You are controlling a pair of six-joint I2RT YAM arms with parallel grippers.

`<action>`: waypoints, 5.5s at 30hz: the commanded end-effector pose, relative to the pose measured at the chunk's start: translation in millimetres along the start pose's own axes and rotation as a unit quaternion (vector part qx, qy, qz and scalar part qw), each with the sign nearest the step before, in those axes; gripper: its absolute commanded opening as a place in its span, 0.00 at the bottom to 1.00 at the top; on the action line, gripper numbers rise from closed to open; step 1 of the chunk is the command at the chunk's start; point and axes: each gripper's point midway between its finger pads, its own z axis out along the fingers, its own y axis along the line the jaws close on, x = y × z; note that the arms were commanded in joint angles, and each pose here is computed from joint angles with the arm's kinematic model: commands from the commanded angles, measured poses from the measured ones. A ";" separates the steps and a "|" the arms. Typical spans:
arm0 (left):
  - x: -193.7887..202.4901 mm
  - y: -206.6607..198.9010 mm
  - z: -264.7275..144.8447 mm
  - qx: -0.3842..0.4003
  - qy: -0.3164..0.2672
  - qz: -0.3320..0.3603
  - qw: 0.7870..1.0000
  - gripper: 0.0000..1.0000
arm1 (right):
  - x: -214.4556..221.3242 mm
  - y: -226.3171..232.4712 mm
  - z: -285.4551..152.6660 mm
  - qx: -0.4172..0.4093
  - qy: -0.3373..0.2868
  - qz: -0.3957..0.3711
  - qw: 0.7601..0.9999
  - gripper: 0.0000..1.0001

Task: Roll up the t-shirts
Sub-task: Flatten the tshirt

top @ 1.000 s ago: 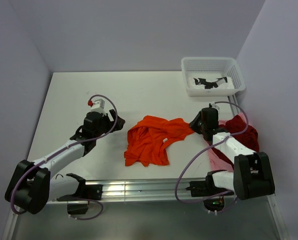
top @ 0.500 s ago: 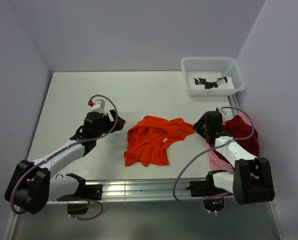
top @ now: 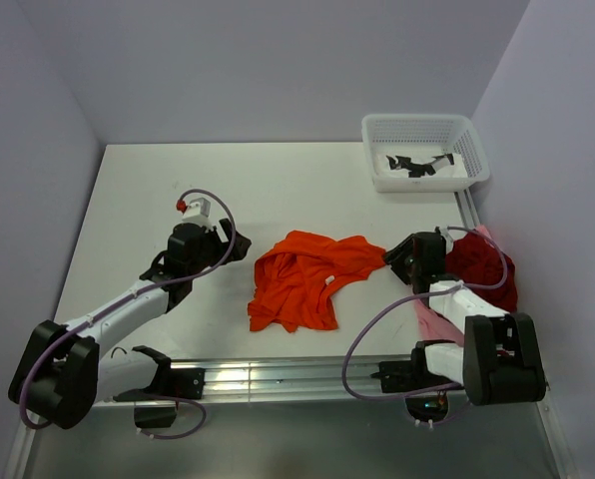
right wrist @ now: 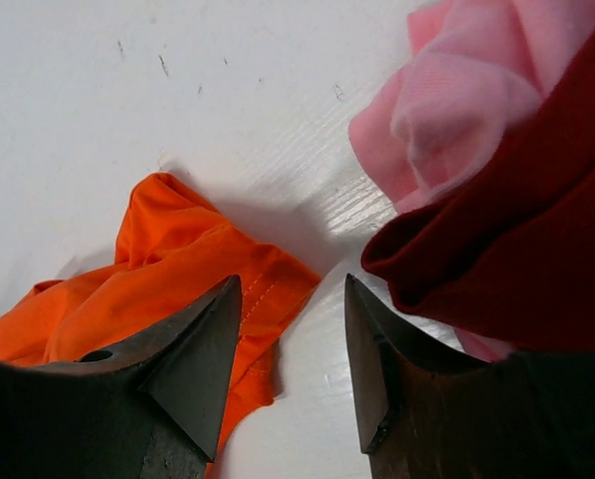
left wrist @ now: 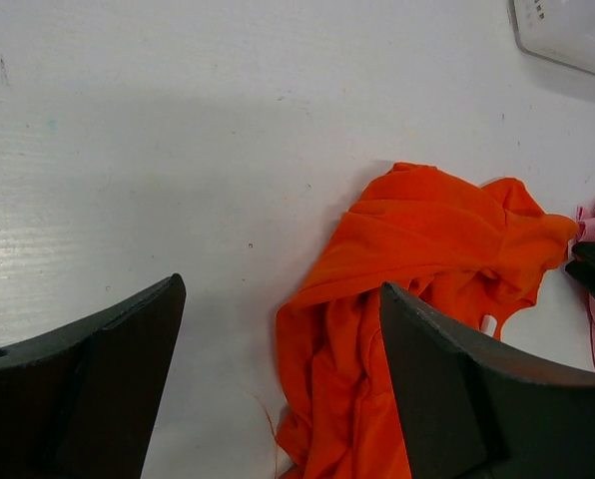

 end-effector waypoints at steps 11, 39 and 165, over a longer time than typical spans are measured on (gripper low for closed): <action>-21.6 -16.9 -3.2 0.022 -0.026 0.011 0.999 0.85 | -3.3 3.6 14.0 0.006 0.001 0.032 0.999 0.52; -20.7 -4.8 4.3 -0.010 -0.027 0.012 1.000 0.85 | 2.6 29.9 19.7 0.010 -0.008 -0.029 1.000 0.03; 81.0 -58.9 -70.7 -0.074 0.125 0.075 0.986 0.75 | -75.5 7.4 -129.5 -0.070 -0.154 0.068 0.983 0.00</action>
